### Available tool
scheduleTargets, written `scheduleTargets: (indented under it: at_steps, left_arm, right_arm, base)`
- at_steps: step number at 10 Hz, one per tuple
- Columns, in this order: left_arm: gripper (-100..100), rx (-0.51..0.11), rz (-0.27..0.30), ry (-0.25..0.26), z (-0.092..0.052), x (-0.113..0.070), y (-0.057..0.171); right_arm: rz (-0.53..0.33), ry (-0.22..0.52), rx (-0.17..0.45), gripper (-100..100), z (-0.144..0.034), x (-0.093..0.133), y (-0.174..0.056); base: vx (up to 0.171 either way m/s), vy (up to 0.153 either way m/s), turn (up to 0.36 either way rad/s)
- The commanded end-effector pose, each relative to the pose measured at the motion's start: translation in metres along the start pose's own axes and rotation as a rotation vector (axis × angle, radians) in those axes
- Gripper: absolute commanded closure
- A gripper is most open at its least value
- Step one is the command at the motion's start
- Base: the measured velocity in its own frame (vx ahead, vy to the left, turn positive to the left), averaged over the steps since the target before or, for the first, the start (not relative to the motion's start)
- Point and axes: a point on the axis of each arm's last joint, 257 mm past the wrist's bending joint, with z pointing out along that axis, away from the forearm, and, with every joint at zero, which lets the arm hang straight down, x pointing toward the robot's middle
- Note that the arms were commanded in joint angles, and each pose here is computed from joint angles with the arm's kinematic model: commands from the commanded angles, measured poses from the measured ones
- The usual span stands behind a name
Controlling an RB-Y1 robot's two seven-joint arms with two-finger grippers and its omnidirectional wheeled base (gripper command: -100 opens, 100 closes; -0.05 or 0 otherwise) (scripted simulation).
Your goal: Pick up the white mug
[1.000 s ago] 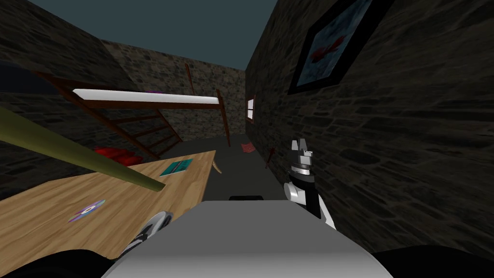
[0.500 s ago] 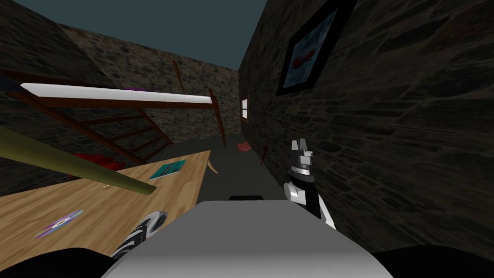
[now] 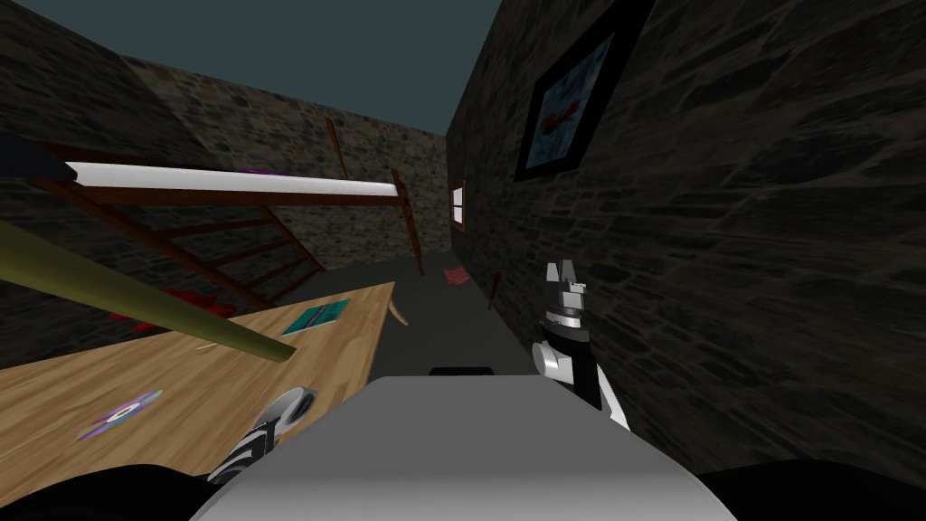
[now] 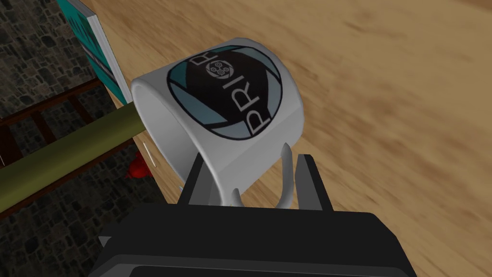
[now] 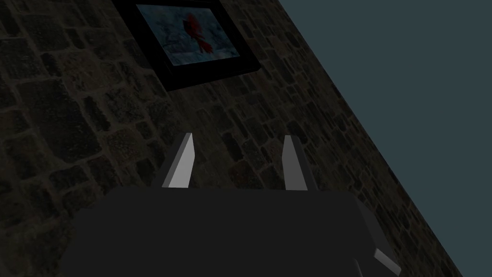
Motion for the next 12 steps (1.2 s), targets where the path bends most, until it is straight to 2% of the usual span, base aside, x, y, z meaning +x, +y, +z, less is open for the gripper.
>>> scheduleTargets:
  at_steps: [1, 2, 3, 4, 5, 7, 8, 12]
  left_arm:
    - [100, 0.0, 0.0, 0.0, 0.0, 0.0, 0.0]
    - [100, 0.0, 0.0, 0.0, 0.0, 0.0, 0.0]
    - [0, -0.001, 0.0, 0.0, 0.0, 0.0, 0.0]
    - [100, 0.005, 0.029, 0.021, -0.013, 0.008, 0.011]
    - [100, 0.005, 0.029, 0.021, -0.013, 0.008, 0.011]
    - [100, 0.006, 0.053, 0.041, -0.029, 0.016, 0.023]
    - [100, 0.009, 0.053, 0.044, -0.028, 0.017, 0.021]
    - [100, 0.022, 0.092, 0.086, -0.062, 0.036, 0.038]
  right_arm:
    - [0.0, 0.0, 0.0, 0, 0.0, 0.0, 0.0]
    - [0.0, 0.0, 0.0, 0, 0.0, 0.0, 0.0]
    - [0.0, 0.0, 0.0, 0, 0.0, 0.0, 0.0]
    - [0.0, 0.0, 0.0, 0, 0.0, 0.0, 0.0]
    - [0.0, 0.0, 0.0, 0, 0.0, 0.0, 0.0]
    - [0.0, 0.0, 0.0, 0, 0.0, 0.0, 0.0]
    - [0.0, 0.0, 0.0, 0, 0.0, 0.0, 0.0]
    - [0.0, 0.0, 0.0, 0, 0.0, 0.0, 0.0]
  base:
    - [0.0, 0.0, 0.0]
    - [0.0, 0.0, 0.0]
    - [0.0, 0.0, 0.0]
    - [0.081, 0.07, 0.195]
    - [0.119, 0.083, 0.126]
    - [0.107, 0.058, 0.136]
    - [0.067, 0.041, 0.065]
    - [0.107, 0.073, 0.137]
